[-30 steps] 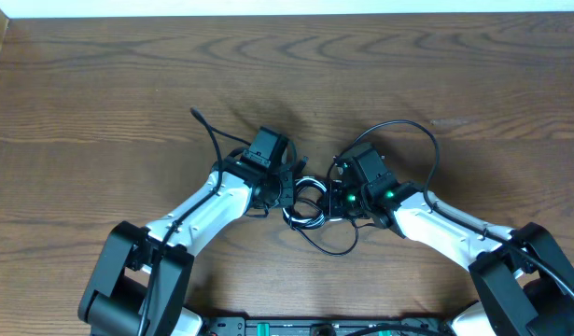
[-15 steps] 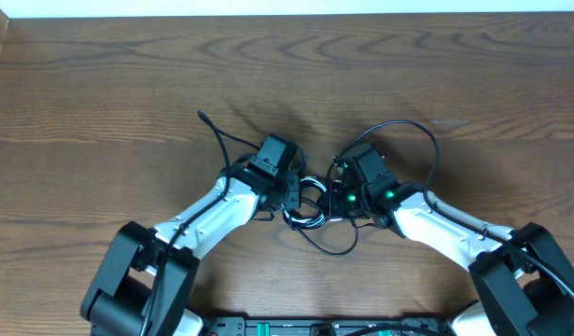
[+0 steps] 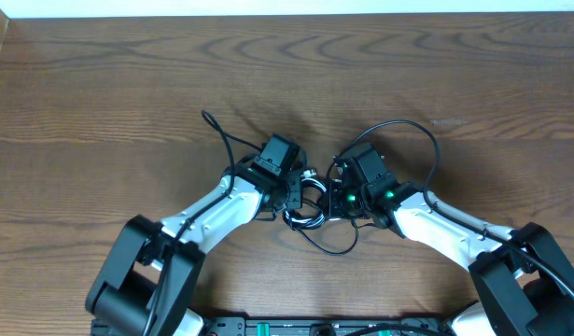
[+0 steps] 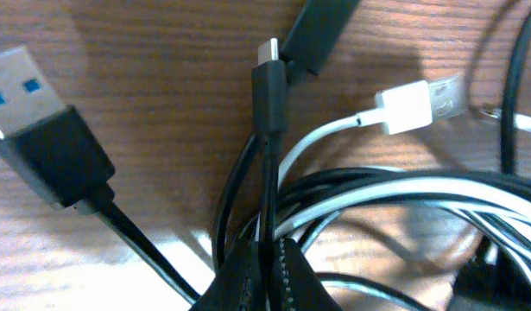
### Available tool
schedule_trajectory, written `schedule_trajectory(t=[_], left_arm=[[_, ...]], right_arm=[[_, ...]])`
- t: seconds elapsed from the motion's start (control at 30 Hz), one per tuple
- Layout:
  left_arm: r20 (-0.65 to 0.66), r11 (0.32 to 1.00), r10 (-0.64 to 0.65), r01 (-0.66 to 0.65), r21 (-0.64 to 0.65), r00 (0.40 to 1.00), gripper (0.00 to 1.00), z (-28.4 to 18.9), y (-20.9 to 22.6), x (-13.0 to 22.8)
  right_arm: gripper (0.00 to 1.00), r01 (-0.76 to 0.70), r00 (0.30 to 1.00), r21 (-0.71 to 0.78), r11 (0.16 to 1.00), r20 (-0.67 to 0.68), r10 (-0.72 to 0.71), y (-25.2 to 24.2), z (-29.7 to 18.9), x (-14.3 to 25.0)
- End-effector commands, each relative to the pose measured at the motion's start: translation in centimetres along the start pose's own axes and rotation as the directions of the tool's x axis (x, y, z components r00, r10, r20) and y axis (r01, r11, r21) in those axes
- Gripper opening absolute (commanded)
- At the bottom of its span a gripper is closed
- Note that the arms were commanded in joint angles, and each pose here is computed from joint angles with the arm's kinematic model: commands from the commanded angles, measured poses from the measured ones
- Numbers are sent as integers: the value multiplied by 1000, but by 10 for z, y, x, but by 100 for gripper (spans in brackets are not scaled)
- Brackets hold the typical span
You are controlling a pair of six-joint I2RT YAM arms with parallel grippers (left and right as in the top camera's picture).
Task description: Untangle cables
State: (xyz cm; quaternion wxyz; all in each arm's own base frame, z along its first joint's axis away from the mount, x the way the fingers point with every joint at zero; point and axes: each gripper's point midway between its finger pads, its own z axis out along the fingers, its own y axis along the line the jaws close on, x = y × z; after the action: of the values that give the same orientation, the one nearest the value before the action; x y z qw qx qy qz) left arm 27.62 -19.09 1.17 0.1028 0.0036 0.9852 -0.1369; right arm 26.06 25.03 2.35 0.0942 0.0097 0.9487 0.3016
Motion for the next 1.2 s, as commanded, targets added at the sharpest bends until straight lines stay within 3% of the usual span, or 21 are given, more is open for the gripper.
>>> schedule_trajectory(t=[0.0, 0.2, 0.47, 0.87, 1.17], left_arm=[[72, 999, 38, -40, 27, 997, 8, -26, -10, -13], [50, 1000, -6, 5, 17, 999, 8, -45, -5, -1], [-62, 995, -83, 80, -53, 995, 8, -30, 9, 25], [-122, 991, -119, 110, -78, 985, 8, -7, -9, 49], [-188, 989, -52, 77, 126, 981, 7, -8, -58, 60]], right_arm=[[1, 2, 1000, 12, 1000, -2, -2, -3, 3, 2], [1, 2, 1000, 5, 1000, 5, -2, -1, 3, 0], [1, -29, 999, -10, 1000, 22, 29, 2, 3, -5], [1, -67, 997, -7, 998, 30, 67, 2, 3, -6], [1, -136, 989, -1, 991, 58, 135, 0, 2, -11]])
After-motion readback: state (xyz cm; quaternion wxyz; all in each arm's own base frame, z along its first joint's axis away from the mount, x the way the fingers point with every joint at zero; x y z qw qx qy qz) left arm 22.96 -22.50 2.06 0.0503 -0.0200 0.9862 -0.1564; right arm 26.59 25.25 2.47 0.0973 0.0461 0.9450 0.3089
